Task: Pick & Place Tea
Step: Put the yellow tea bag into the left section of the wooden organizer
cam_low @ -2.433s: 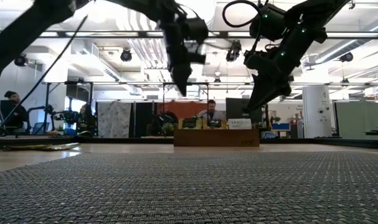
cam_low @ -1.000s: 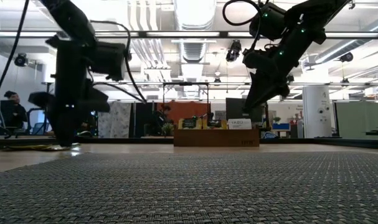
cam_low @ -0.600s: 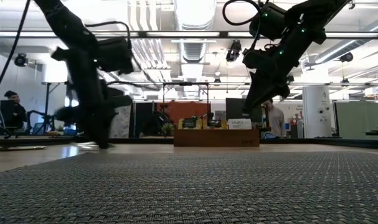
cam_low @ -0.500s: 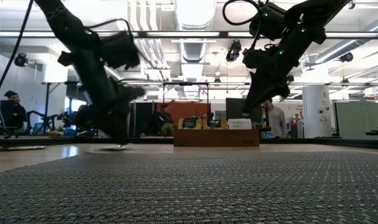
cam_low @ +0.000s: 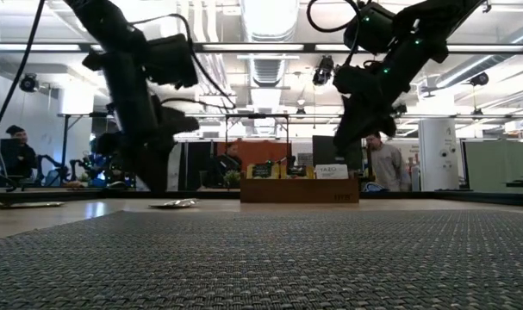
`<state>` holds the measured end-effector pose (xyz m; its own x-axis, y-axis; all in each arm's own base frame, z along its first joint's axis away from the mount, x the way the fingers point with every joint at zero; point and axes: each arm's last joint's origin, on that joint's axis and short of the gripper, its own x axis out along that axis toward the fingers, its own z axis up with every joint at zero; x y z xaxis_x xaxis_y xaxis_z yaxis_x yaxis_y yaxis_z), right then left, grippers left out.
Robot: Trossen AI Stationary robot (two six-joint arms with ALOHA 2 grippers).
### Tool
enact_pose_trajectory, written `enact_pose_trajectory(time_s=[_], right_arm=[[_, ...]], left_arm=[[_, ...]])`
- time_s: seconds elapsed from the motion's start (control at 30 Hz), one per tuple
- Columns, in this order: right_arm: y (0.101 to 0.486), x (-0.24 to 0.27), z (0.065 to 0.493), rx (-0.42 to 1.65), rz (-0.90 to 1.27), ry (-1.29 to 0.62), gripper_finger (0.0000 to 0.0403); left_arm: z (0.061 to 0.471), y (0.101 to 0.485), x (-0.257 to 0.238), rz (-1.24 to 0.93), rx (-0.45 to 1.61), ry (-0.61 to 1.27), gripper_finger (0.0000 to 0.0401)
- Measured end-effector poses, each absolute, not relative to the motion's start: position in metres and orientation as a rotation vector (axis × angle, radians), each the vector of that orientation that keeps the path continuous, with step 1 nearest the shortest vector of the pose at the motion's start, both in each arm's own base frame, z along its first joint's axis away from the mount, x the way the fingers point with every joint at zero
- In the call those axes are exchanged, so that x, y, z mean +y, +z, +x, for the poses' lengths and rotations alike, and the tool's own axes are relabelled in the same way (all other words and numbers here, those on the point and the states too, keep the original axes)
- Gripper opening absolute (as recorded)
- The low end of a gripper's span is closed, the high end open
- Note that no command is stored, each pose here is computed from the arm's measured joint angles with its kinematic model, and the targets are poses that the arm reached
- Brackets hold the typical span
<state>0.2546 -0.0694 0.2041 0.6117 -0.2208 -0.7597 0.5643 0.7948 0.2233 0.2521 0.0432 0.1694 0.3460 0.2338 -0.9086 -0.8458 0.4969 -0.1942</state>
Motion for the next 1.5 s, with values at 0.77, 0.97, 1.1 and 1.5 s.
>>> enact_pose_trajectory(time_s=[0.77, 0.97, 1.1, 1.5], right_arm=[[0.172, -0.079, 0.361, 0.813, 0.583, -0.243, 0.0095], [0.177, -0.073, 0.365, 0.811, 0.586, -0.188, 0.0088], [0.179, -0.066, 0.372, 0.804, 0.564, -0.151, 0.0085], [0.146, -0.065, 0.413, 0.853, 0.492, -0.111, 0.0087]], left_arm=[[0.273, 0.152, 0.037, -1.024, 0.76, 0.662, 0.0071], [0.265, 0.163, 0.038, -0.926, 0.743, 0.696, 0.0071], [0.259, 0.158, 0.04, -0.85, 0.783, 0.751, 0.0071], [0.256, 0.138, 0.037, -0.905, 0.835, 0.719, 0.0071]])
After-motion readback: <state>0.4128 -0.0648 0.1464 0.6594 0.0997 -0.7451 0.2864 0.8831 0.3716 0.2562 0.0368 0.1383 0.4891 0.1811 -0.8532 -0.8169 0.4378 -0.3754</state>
